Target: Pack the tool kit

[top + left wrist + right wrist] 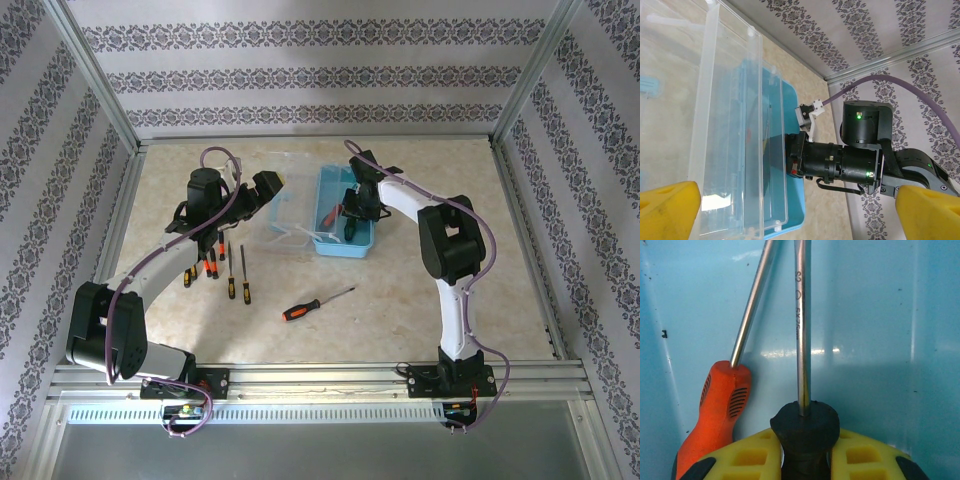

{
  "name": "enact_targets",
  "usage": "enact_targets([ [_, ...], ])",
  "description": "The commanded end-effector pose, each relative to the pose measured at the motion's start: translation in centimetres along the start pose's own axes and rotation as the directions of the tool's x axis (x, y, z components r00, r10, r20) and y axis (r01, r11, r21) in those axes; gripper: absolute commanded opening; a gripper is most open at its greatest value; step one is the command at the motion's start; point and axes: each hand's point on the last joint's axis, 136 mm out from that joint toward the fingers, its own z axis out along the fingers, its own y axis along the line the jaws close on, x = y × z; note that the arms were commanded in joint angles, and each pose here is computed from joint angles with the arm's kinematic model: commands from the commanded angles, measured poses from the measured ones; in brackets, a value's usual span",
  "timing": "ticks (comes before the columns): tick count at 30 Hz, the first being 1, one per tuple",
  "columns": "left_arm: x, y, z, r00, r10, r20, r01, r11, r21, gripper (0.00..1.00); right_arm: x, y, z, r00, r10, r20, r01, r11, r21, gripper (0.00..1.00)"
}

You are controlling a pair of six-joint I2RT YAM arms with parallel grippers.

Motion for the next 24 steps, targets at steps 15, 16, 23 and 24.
enact_targets([
  [15,-1.2,-1.7,-0.7,0.998,0.052,0.022,-0.053,0.998,0.032,1.0,-2.5,2.1,-5.9,0.995,0.001,0.098,0.008,0.997,-0.083,0.37],
  [16,-1.2,-1.8,-0.7,0.998,0.054,0.023,-0.055,0.998,0.032,0.99,-2.5,2.3,-6.4,0.994,-0.004,0.105,0.013,0.996,-0.089,0.37],
  [23,-1.2,-1.8,-0.7,0.998,0.054,0.02,-0.055,0.998,0.034,1.0,-2.6,2.4,-9.3,0.988,-0.033,0.148,0.047,0.995,-0.092,0.37],
  [24,-1.2,-1.9,-0.7,0.998,0.054,0.022,-0.055,0.998,0.036,1.0,-2.4,2.3,-9.9,0.987,-0.035,0.158,0.049,0.995,-0.089,0.37],
])
